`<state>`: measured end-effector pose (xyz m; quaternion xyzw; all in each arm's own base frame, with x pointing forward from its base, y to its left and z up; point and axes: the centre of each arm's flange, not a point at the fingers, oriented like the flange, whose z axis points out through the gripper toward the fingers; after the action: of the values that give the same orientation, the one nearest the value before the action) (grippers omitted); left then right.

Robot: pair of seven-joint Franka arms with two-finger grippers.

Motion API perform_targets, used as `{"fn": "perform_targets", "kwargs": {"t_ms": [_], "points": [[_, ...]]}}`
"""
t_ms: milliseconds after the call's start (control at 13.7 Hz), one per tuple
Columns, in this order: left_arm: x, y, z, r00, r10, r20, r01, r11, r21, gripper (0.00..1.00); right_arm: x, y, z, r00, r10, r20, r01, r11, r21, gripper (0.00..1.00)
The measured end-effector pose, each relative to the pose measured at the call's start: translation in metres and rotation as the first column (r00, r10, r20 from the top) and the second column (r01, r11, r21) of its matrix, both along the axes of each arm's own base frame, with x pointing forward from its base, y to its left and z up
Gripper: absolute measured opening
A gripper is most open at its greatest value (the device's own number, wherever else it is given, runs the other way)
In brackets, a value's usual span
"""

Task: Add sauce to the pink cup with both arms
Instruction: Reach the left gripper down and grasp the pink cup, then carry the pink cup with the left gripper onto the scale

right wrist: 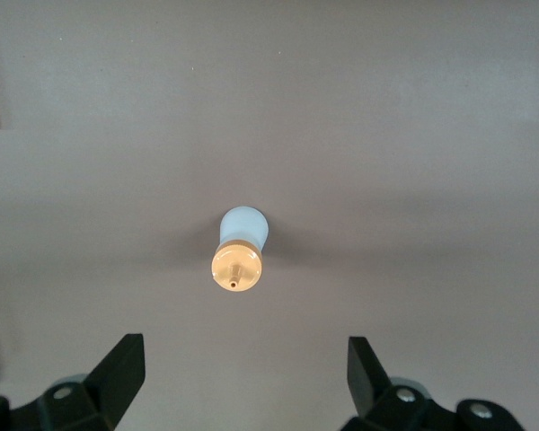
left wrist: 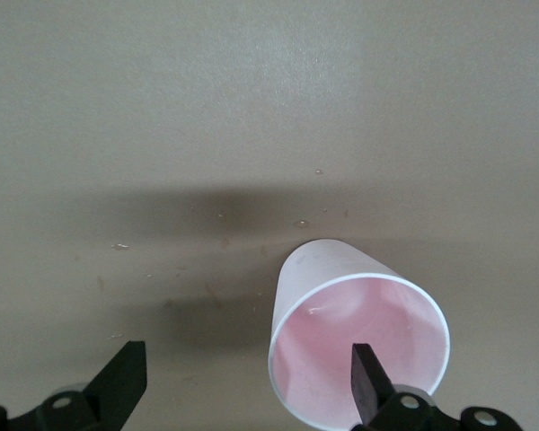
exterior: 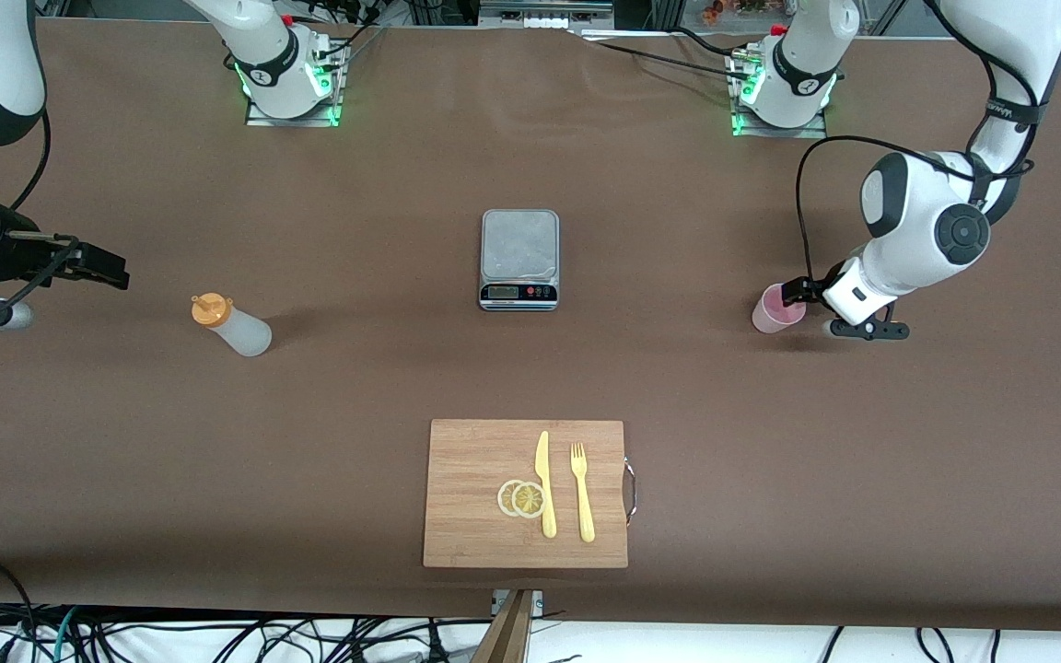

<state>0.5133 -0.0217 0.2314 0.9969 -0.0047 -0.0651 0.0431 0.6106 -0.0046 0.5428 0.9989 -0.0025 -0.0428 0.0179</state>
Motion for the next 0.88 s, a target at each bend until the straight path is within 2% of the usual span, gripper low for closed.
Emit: {"fn": "perform_targets", "kwargs": {"t_ms": [146,219,729,875], "points": [[0.001,-0.002,-0.010,1.000,0.003,0.005,-0.003,1.000,0.000,0.99,0.000,0.000,0.000,1.000,0.004,0.001,-0.004,1.000,0.000,1.00],[0.001,-0.003,-0.014,1.000,0.002,0.007,-0.002,1.000,0.000,0.93,0.000,0.000,0.000,1.000,0.005,0.001,-0.005,1.000,0.000,1.00],[0.002,-0.022,-0.017,0.999,-0.042,0.015,0.042,0.999,0.005,0.20,0.000,-0.001,0.000,1.000,0.005,0.001,-0.005,1.000,0.000,1.00],[0.003,-0.022,-0.012,0.999,-0.042,0.021,0.042,0.999,0.005,0.04,0.000,-0.002,0.000,1.000,0.003,0.002,-0.003,1.000,0.000,1.00]]}}
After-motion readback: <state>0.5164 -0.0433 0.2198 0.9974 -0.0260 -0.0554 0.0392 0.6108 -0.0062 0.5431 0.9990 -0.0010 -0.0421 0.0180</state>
